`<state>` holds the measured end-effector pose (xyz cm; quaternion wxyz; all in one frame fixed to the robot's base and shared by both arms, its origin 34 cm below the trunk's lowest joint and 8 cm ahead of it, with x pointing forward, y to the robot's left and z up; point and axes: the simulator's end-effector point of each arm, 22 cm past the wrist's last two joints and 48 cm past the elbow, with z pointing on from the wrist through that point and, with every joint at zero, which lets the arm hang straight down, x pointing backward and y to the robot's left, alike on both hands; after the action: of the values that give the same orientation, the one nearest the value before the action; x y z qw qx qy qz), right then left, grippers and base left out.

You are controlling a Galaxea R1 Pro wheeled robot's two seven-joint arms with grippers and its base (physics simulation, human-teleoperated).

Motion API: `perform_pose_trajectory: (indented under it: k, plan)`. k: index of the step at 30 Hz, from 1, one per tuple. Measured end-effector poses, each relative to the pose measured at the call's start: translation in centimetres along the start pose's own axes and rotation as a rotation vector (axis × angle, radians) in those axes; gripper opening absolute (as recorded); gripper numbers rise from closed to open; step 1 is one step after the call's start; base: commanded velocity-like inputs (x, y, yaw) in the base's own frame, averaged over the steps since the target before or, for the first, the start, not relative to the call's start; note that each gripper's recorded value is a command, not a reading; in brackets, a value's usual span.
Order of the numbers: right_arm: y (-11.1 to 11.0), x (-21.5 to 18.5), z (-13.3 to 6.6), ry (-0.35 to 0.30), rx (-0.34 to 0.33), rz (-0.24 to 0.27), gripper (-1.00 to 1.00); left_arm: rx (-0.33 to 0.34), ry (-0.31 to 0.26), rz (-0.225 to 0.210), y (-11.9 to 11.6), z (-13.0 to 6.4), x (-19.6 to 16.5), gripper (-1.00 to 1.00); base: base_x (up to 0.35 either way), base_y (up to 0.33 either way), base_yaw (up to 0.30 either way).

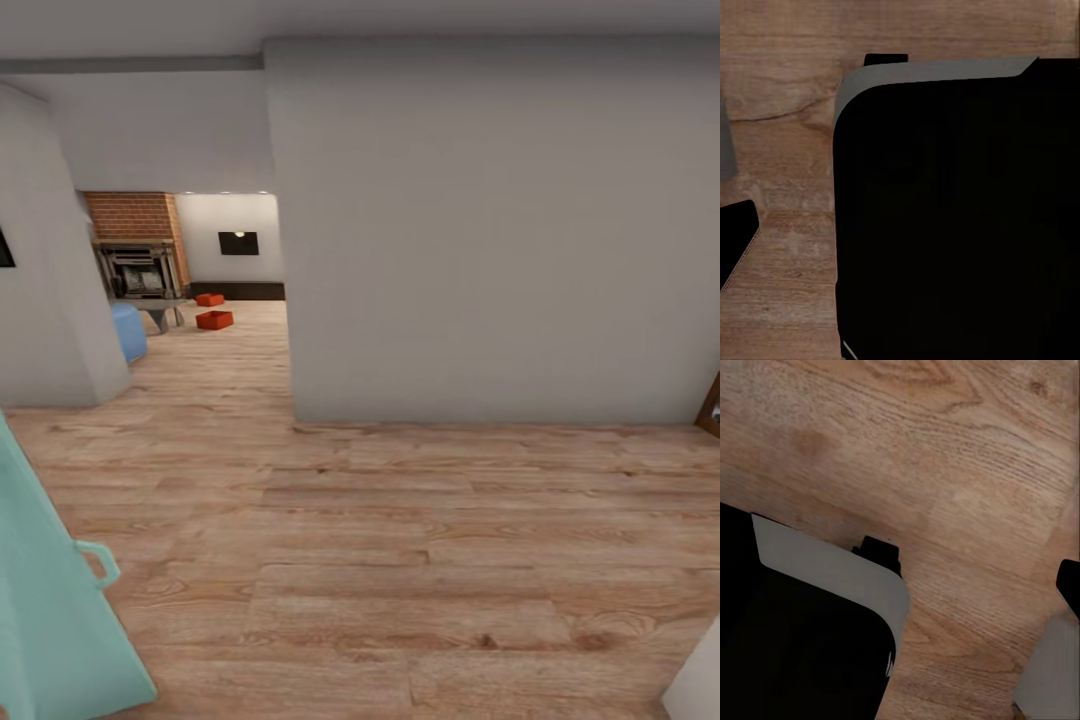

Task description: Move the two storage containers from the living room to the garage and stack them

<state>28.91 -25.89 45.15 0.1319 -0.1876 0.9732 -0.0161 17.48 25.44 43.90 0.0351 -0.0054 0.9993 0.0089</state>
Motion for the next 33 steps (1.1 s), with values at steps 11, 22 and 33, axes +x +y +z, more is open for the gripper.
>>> perform_pose_trajectory:
  k: [11,22,33]
  plan:
    - [-0.01,0.0,0.0,0.0,0.001,0.0,1.0,0.0,0.0,0.0,0.0,0.0,0.0,1.0,0.323,0.0,0.0]
    - [-0.03,-0.02,0.0,0.0,0.001,0.002,1.0,0.0,0.0,0.0,-0.01,0.0,0.0,1.0,0.323,0.0,0.0]
    - [-0.02,0.0,0.0,0.0,0.001,0.002,1.0,0.0,0.0,0.0,0.01,0.0,0.0,1.0,0.323,0.0,0.0]
